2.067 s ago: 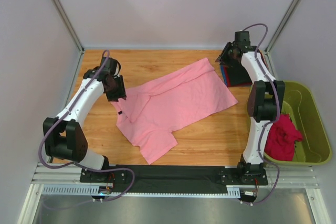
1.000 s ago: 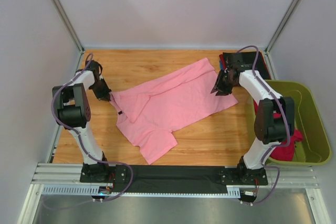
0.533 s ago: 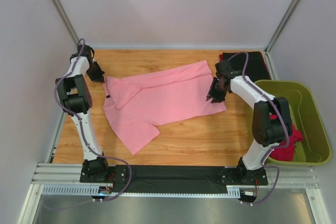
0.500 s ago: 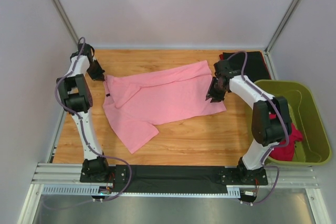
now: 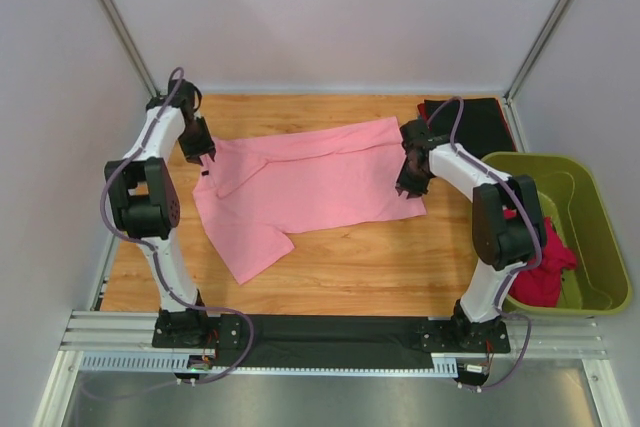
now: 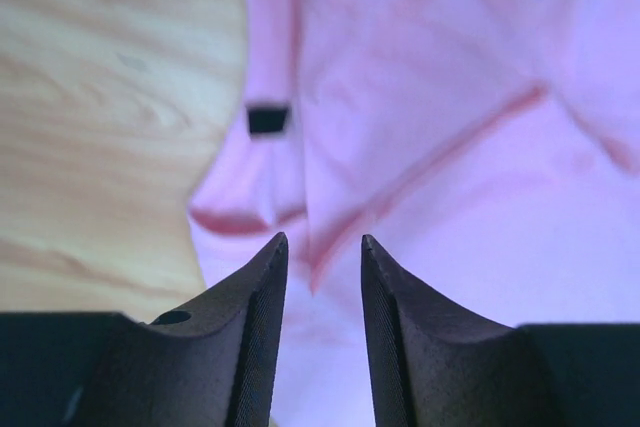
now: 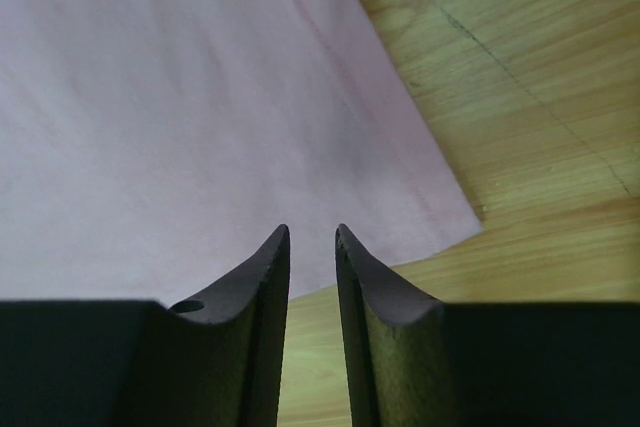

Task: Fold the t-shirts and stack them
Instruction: Fold the tshirt

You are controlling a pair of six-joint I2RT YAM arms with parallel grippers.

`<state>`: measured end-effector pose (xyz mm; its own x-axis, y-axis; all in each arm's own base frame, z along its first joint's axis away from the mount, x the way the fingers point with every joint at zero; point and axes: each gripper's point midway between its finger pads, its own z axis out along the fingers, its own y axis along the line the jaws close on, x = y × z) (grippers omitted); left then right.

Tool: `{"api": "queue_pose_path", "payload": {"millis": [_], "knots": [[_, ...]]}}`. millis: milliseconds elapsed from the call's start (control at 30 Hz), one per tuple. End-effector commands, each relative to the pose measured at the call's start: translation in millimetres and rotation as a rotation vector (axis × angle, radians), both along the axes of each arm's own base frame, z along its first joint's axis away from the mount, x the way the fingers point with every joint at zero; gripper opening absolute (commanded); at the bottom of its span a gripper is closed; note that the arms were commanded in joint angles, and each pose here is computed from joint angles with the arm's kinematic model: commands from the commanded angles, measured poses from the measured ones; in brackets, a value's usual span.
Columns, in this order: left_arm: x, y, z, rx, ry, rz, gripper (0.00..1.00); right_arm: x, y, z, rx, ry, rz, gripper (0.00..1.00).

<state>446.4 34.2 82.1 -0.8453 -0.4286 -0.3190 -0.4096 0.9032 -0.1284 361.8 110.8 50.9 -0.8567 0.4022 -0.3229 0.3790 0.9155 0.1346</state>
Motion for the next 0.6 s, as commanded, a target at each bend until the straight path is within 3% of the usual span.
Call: {"api": "queue_pose_path", "payload": {"millis": [0, 167, 367, 567], "knots": [[-41.8, -17.6, 27.3, 0.097, 0.021, -0.017, 0.42, -9.8, -21.2, -10.3, -0.088, 0.021, -0.038, 0.26], [-92.1, -28.9, 17.9, 0.044, 0.053, 0.049, 0.41, -11.0, -29.2, -24.4, -0.085, 0.032, -0.062, 0.24], [-140.7, -85.8, -19.0, -0.227, 0.109, 0.063, 0.37, -13.4, -41.4, -41.3, -0.099, 0.054, -0.089, 0.24], [-185.0, -75.0, -55.2, -0.152, 0.313, 0.163, 0.37, -32.2, -46.0, -54.9, -0.110, 0.092, -0.101, 0.23]]}}
